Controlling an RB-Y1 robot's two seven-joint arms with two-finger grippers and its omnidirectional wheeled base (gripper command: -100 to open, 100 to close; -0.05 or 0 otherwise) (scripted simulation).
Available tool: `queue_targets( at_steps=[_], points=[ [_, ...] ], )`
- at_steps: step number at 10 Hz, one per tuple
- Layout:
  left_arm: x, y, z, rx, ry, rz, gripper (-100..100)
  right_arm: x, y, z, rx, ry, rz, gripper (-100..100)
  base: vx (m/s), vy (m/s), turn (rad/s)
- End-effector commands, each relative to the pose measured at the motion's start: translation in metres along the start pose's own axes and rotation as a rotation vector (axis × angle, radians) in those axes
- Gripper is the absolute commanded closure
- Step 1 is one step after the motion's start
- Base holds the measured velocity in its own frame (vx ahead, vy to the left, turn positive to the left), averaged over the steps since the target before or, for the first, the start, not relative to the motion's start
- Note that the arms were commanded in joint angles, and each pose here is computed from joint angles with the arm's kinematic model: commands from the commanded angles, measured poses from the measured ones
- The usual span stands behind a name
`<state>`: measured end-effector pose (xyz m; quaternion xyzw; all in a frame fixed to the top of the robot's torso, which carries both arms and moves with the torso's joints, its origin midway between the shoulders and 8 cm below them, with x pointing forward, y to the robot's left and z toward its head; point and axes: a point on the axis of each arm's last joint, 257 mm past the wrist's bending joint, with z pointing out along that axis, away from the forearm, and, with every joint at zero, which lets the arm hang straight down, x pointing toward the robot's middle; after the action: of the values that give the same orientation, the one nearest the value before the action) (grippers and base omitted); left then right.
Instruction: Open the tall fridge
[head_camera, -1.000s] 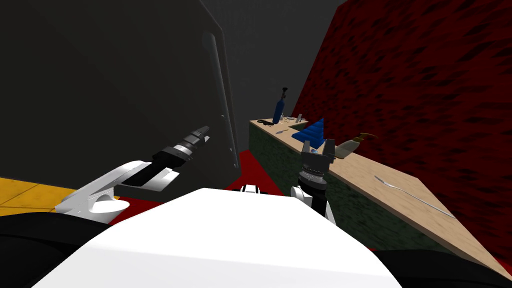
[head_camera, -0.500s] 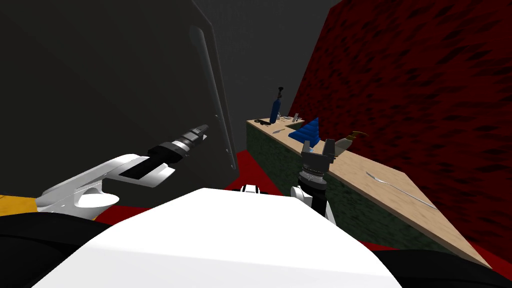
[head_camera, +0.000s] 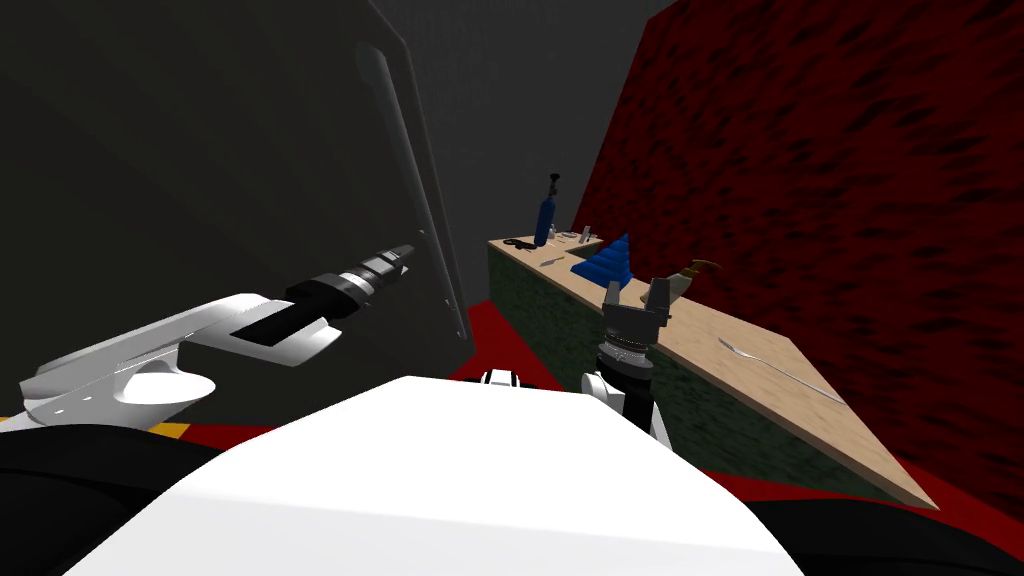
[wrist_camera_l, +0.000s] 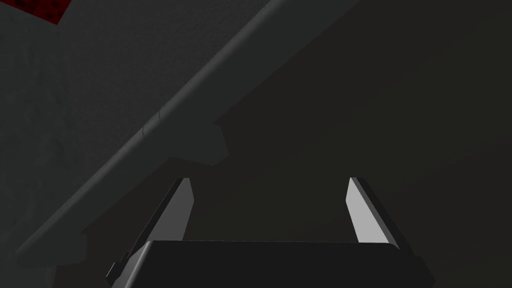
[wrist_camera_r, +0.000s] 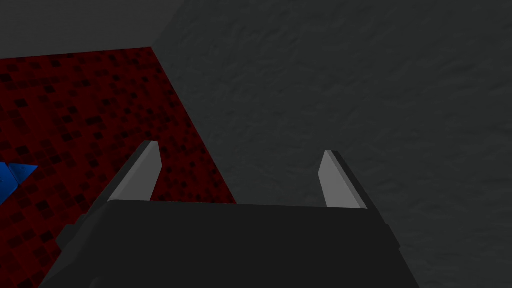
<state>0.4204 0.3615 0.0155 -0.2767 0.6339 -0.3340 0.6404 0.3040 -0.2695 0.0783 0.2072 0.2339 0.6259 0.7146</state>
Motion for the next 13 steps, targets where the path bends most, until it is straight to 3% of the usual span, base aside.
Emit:
queue_targets(
  at_steps=[1, 6, 10, 11, 13],
  points=[
    [-0.011, -0.004, 0.005, -0.037, -0.008, 0.045, -100, 0.0, 0.0, 0.0, 0.0, 0.0, 0.0, 0, 0.028, -0.034, -0.108],
    [-0.026, -0.016, 0.011, -0.081, -0.023, 0.116, -100, 0.0, 0.0, 0.0, 0.0, 0.0, 0.0, 0, 0.012, -0.032, -0.055],
    [-0.026, -0.032, 0.012, -0.082, -0.02, 0.158, -100, 0.0, 0.0, 0.0, 0.0, 0.0, 0.0, 0, 0.008, -0.015, -0.038],
    [-0.025, -0.028, 0.011, -0.088, -0.02, 0.151, -100, 0.0, 0.0, 0.0, 0.0, 0.0, 0.0, 0, 0.0, 0.0, 0.0],
    [-0.053, -0.007, 0.02, -0.136, -0.073, 0.154, -100, 0.0, 0.0, 0.0, 0.0, 0.0, 0.0, 0, -0.112, -0.002, -0.289]
  ],
)
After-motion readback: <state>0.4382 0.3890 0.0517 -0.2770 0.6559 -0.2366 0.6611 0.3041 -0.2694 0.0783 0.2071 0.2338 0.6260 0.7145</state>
